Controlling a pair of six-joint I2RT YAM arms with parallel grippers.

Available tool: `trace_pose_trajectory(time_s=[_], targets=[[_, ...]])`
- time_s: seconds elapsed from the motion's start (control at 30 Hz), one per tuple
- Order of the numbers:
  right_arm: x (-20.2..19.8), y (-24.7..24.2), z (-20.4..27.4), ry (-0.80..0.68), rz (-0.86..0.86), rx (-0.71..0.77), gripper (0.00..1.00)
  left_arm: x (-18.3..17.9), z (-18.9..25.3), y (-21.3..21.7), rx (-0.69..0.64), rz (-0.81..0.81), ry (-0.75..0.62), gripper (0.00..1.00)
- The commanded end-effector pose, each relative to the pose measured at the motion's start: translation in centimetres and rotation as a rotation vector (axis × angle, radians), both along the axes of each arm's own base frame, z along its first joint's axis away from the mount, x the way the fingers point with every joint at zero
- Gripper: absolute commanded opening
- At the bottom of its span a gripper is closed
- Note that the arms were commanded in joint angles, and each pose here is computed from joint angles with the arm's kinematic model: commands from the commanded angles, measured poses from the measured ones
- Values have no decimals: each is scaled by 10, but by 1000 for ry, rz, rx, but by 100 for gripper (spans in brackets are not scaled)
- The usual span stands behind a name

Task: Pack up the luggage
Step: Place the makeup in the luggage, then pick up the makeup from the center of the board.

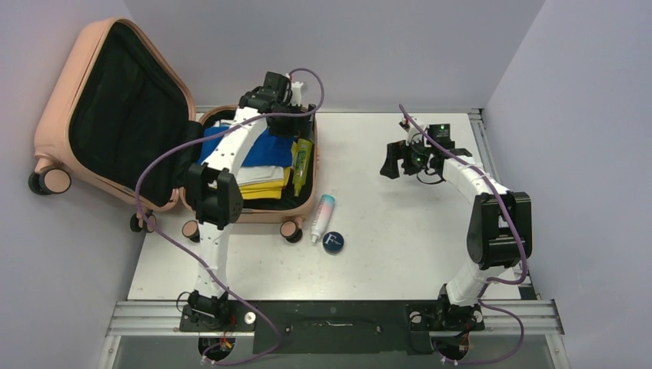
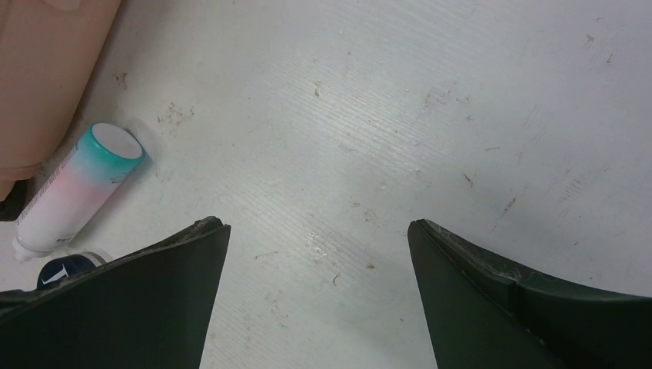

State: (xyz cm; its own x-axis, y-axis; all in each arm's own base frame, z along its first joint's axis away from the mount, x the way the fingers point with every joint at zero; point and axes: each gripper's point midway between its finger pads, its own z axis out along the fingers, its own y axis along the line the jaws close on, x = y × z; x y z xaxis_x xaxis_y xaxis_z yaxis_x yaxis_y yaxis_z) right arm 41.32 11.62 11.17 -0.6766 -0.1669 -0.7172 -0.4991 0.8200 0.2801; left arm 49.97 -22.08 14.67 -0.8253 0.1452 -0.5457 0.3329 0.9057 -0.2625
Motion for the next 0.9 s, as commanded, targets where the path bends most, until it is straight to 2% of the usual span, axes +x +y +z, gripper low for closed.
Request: trace_pose_trajectory(time_s=[0.0, 0.13, 0.27, 0.43, 0.6, 0.77, 0.83, 0.87], targets=[[5, 0, 14, -58, -1, 24, 90, -7, 108, -6, -123, -16, -227, 96], [1, 3, 17, -84, 25, 34, 90, -18, 133, 1, -134, -4, -299, 96], [1, 4, 33, -163, 12, 58, 90, -28, 160, 13, -124, 5, -429, 96], [-2, 12, 55, -196, 40, 100, 90, -34, 174, 34, -33, 44, -557, 96], [-1, 9, 73, -255, 39, 12, 90, -45, 184, 62, 136, 63, -690, 96], [-3, 8, 109, -406, 64, -163, 90, -62, 194, 83, 152, 130, -850, 96], [-2, 9, 126, -454, 43, -144, 90, -67, 187, 83, 167, 94, -842, 96], [1, 5, 135, -464, -23, -120, 90, -70, 183, 80, 169, 61, -839, 96]])
